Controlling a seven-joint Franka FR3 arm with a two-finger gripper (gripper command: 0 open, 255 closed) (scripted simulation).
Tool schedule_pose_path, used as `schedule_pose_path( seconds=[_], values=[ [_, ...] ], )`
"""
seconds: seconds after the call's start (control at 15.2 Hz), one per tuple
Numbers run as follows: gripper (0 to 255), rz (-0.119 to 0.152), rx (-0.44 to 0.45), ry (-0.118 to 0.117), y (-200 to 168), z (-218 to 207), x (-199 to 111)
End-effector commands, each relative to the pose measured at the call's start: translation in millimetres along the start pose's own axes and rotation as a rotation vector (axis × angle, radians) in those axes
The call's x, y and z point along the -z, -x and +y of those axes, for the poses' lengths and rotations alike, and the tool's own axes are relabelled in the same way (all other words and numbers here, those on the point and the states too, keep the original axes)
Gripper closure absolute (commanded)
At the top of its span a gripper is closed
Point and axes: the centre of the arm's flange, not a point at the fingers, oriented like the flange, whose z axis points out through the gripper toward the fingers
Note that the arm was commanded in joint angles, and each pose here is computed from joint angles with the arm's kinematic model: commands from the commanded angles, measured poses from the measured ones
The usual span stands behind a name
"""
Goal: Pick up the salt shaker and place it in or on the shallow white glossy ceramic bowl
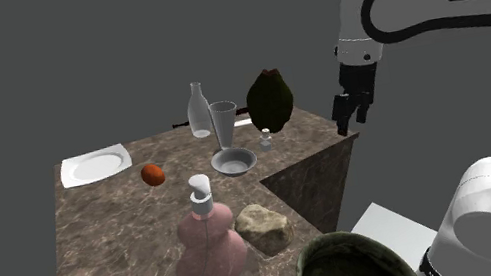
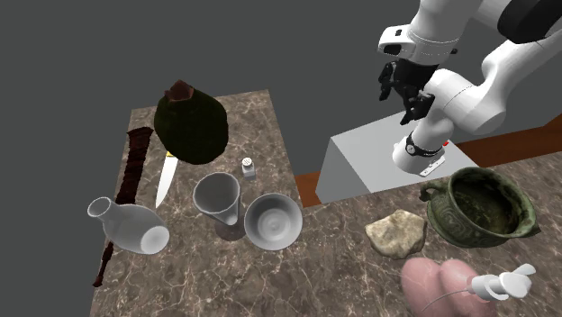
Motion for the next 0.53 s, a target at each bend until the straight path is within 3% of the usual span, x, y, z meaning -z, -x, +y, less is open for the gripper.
schedule_pose_path(
  seconds=[0.0,0.46],
  values=[
    [0,0.0,0.0,0.0,0,0,0],
    [0,0.012,-0.023,-0.007,-85,18,-27]
  ],
)
